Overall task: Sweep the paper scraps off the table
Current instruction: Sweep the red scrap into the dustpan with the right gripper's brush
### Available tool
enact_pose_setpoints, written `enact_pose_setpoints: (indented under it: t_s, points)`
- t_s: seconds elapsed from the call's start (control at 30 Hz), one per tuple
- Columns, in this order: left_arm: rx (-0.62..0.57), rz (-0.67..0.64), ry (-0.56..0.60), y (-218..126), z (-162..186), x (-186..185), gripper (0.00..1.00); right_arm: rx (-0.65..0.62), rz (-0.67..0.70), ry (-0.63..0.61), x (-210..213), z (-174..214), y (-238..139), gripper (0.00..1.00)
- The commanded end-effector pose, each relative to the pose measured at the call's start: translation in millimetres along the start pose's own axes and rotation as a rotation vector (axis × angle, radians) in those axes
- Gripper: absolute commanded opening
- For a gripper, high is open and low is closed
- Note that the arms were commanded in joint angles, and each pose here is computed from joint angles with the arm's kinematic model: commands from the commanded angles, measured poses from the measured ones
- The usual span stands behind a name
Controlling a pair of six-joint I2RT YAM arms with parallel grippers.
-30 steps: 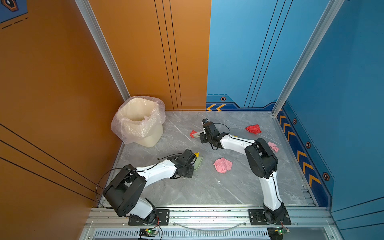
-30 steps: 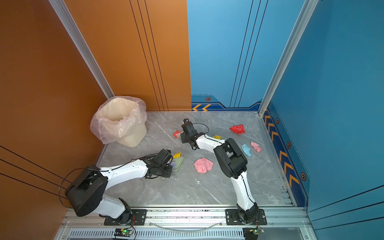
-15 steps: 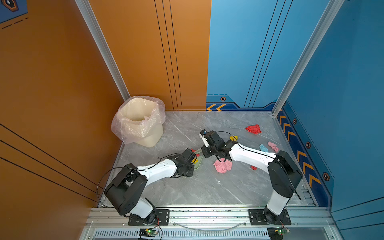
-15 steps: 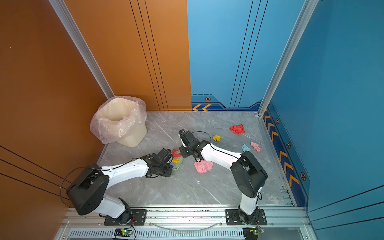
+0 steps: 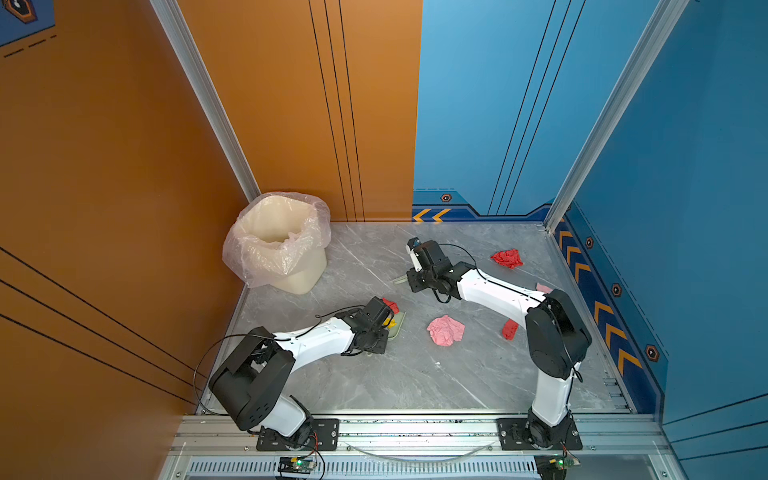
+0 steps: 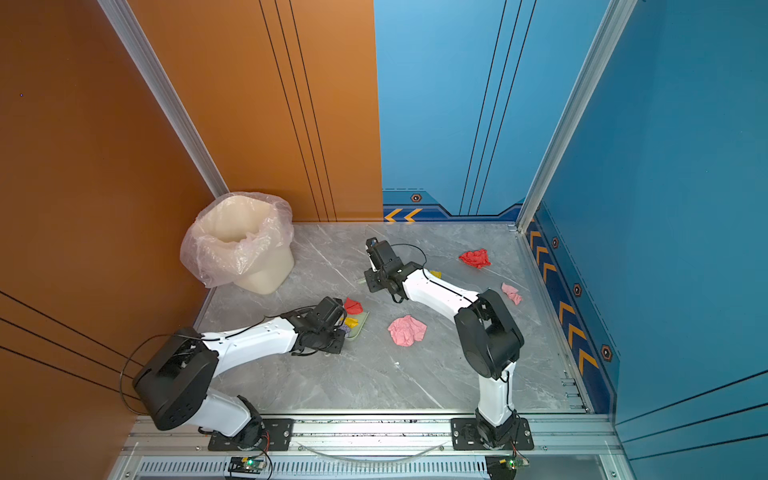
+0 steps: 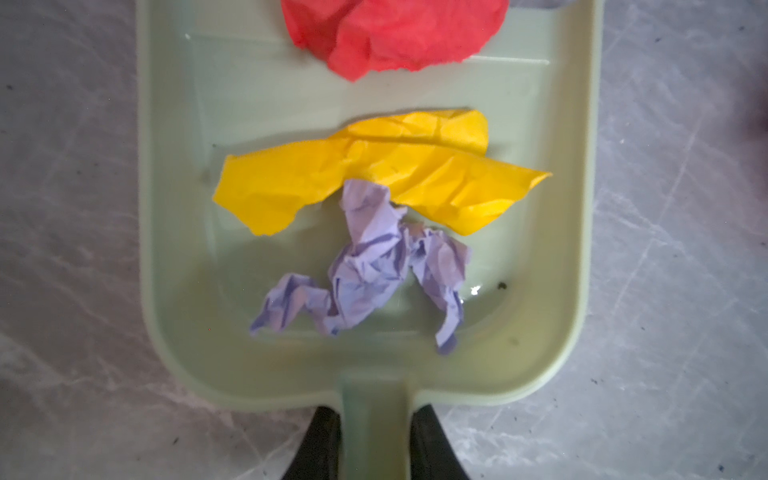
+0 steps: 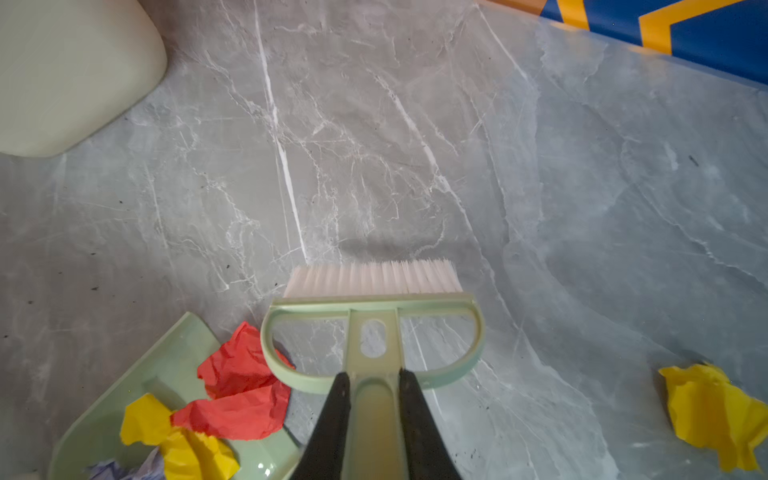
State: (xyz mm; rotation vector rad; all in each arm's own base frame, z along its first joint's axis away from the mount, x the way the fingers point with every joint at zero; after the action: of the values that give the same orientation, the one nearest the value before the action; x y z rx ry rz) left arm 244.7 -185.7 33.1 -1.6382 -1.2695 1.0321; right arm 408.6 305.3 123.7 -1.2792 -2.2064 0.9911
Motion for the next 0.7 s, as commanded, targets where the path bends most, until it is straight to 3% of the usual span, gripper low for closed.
enact_pose_setpoints:
  t_s: [0.0, 0.4, 0.67]
  points:
    - [0.048, -0.036, -0.007, 4, 9, 9, 0.00, 0.076, 0.023, -0.056, 9, 20, 2, 0.00]
    - [0.047, -0.049, -0.010, 5, 7, 11, 0.00, 0.176, -0.086, -0.148, 69, 83, -33, 0.00]
    - [0.046, -0.040, -0.007, 6, 6, 9, 0.00, 0.119, -0.102, -0.116, 66, 68, -48, 0.00]
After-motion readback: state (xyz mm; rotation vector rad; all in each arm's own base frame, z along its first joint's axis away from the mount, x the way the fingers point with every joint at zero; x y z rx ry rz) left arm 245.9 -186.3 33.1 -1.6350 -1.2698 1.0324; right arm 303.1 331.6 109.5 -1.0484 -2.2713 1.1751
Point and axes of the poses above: each gripper's point midway between its finger pads, its own y axis out along the fingers, its own x axis along the line the jaws close on, z = x × y, the point moved 1 cm from there along -y, back along the fingers, and after that the axes turned 4 degrees about -y, right-handed, at the moved point
